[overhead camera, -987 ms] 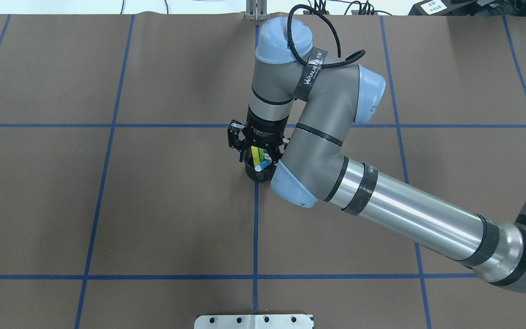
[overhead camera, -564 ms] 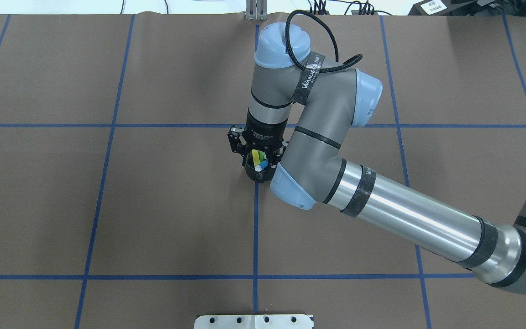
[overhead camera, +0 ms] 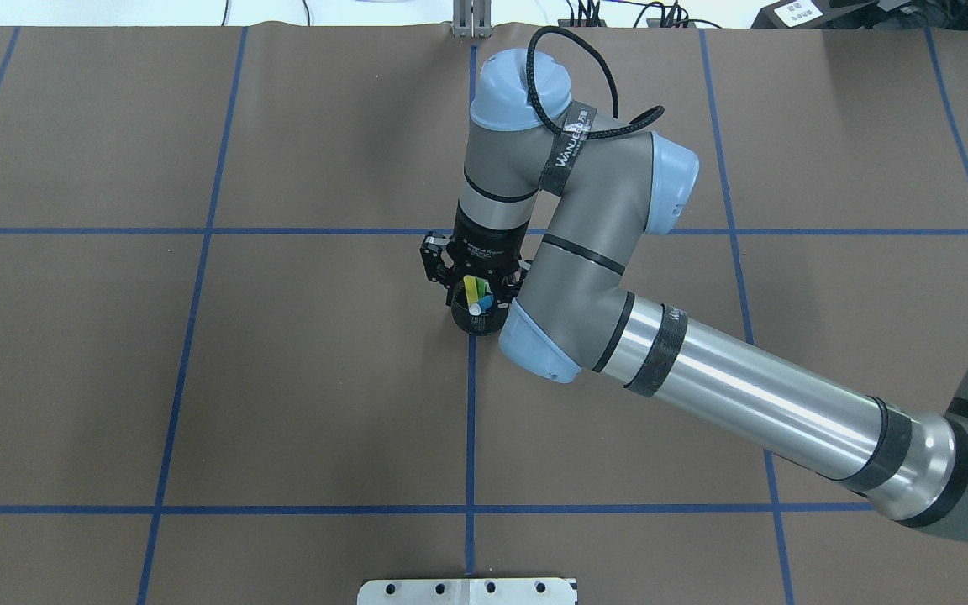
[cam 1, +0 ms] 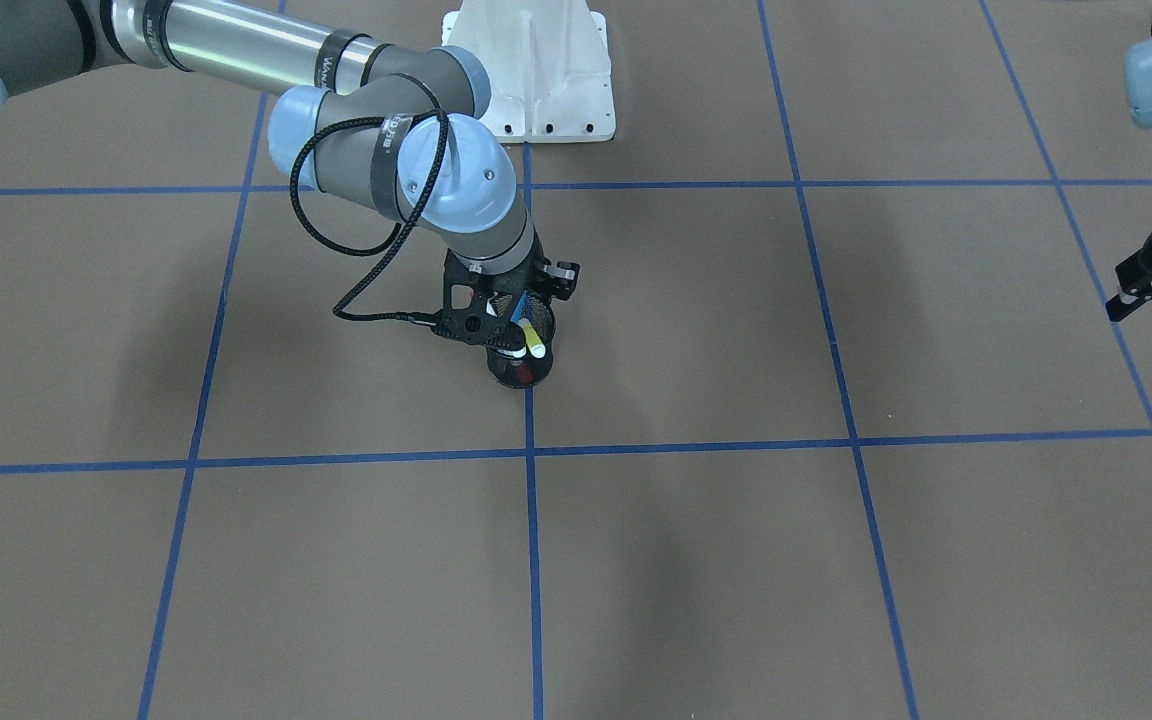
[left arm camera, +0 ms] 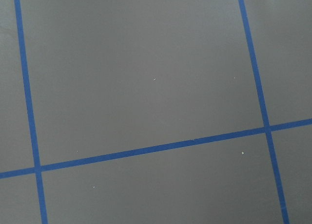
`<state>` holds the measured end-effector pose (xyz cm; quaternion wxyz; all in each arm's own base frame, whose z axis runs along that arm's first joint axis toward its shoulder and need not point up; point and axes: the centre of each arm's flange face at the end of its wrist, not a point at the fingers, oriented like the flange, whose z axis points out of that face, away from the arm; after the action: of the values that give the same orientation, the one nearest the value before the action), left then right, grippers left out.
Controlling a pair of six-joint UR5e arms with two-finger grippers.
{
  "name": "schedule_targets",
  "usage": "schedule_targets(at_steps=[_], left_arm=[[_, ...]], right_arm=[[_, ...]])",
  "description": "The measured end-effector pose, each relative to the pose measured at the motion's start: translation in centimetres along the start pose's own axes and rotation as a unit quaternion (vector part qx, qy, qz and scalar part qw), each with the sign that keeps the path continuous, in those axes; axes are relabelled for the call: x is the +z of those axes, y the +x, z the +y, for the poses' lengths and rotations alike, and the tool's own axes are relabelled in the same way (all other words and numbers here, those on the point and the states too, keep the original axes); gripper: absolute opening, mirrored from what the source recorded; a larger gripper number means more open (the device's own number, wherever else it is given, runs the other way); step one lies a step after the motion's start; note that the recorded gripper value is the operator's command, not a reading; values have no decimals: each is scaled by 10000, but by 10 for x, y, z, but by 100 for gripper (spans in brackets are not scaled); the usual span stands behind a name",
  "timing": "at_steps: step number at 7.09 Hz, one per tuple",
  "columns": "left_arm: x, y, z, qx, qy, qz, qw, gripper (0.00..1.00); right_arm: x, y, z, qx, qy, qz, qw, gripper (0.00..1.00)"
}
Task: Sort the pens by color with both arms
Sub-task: 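Lower the right gripper and grasp the blue marker in the cup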
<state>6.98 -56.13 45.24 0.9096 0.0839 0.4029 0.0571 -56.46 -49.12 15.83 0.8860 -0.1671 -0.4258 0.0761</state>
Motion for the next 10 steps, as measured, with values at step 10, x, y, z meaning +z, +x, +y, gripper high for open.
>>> schedule_targets(at_steps=[10], left_arm=[[1,2,1,-3,-59,172,9998,100]], right_arm=[[1,5,2,23,-29,-8,10000,42]])
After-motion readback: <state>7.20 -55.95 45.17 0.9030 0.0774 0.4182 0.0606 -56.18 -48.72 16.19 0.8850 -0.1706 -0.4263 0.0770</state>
